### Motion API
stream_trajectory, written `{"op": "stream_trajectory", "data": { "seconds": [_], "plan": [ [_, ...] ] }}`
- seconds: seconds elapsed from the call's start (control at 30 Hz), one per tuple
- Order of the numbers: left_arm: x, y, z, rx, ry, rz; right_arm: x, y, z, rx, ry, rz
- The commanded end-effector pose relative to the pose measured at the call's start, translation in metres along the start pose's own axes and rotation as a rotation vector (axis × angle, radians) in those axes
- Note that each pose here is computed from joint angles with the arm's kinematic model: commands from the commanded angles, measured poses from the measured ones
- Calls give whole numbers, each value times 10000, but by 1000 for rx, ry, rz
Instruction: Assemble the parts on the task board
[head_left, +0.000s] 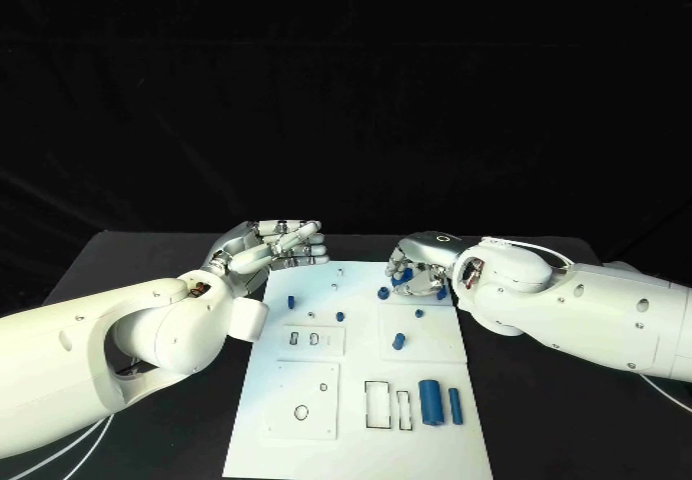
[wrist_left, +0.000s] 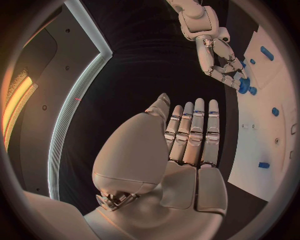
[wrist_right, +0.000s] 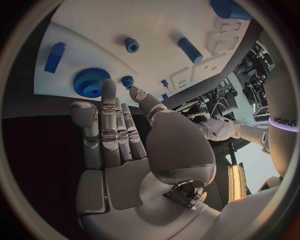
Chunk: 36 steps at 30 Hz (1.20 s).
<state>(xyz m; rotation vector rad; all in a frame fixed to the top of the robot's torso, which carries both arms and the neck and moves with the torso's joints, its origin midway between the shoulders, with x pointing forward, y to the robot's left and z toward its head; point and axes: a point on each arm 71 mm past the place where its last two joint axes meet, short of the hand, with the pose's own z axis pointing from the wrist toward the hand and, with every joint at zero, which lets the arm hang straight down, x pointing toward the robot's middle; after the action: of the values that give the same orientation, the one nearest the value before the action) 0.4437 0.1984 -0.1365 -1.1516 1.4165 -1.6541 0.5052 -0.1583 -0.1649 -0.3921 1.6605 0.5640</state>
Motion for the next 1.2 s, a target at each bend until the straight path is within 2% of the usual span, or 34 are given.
{"op": "stream_trajectory", "data": {
  "seconds": [0.03, 1.2],
  "plan": [
    [25, -28, -2, 16, 24, -1, 24, 24, 7, 20, 40, -63],
    [28, -25, -8, 5, 24, -1, 28, 180, 122, -12, 28, -80]
  ]
}}
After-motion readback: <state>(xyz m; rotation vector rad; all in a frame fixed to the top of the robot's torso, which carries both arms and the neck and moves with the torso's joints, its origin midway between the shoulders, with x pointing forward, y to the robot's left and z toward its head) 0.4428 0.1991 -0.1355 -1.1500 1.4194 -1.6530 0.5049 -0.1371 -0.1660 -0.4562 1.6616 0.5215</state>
